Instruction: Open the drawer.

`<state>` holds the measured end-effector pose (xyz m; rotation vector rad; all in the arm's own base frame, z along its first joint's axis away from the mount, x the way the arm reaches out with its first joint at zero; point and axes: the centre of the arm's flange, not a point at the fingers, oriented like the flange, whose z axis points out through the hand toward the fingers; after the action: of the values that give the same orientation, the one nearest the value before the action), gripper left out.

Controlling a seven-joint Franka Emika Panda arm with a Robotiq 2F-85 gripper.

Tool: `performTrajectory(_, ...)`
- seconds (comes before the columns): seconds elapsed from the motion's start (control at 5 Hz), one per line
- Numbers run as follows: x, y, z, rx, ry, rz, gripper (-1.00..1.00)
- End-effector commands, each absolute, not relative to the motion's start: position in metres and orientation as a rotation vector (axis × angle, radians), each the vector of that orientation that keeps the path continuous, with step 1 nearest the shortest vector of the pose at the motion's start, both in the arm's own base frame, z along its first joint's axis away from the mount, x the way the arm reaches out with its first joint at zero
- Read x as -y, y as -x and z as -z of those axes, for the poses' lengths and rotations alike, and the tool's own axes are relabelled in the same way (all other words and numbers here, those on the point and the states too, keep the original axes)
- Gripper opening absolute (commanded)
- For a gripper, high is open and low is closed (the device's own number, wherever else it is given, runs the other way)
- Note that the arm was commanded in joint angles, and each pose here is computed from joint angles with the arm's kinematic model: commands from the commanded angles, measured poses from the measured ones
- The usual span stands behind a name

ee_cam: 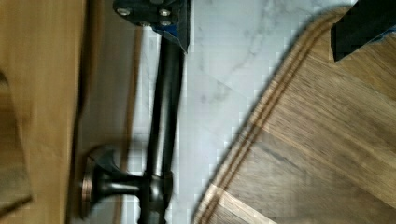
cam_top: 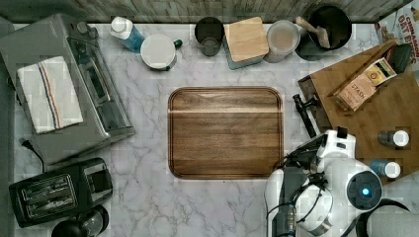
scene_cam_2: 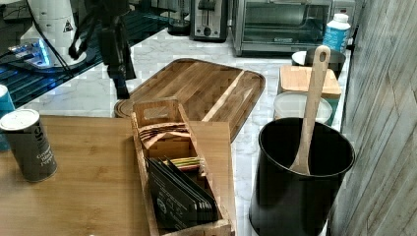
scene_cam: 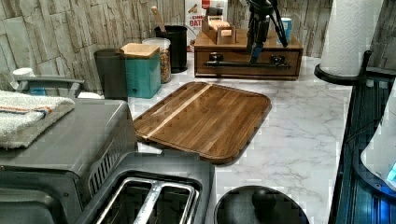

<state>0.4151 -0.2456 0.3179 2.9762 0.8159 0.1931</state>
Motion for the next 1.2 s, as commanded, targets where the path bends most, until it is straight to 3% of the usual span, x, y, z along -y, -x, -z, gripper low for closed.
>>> performTrajectory(0.2,0.298,-0.444,-0.366,-0.780,-2.891,-0.369,1.00)
performTrajectory(0.4,0.283,-0.443,-0.350,-0.735,-2.913,-0.381,1.00)
performTrajectory(0.6,0.275,-0.447,-0.343,-0.706,-2.933,-0.338,1.00)
performTrajectory(0.8,0.274,-0.443,-0.326,-0.699,-2.946,-0.376,1.00)
performTrajectory(1.0,0.273,-0.442,-0.313,-0.656,-2.955,-0.352,1.00)
performTrajectory(1.2,0.272,-0.442,-0.300,-0.649,-2.965,-0.366,1.00)
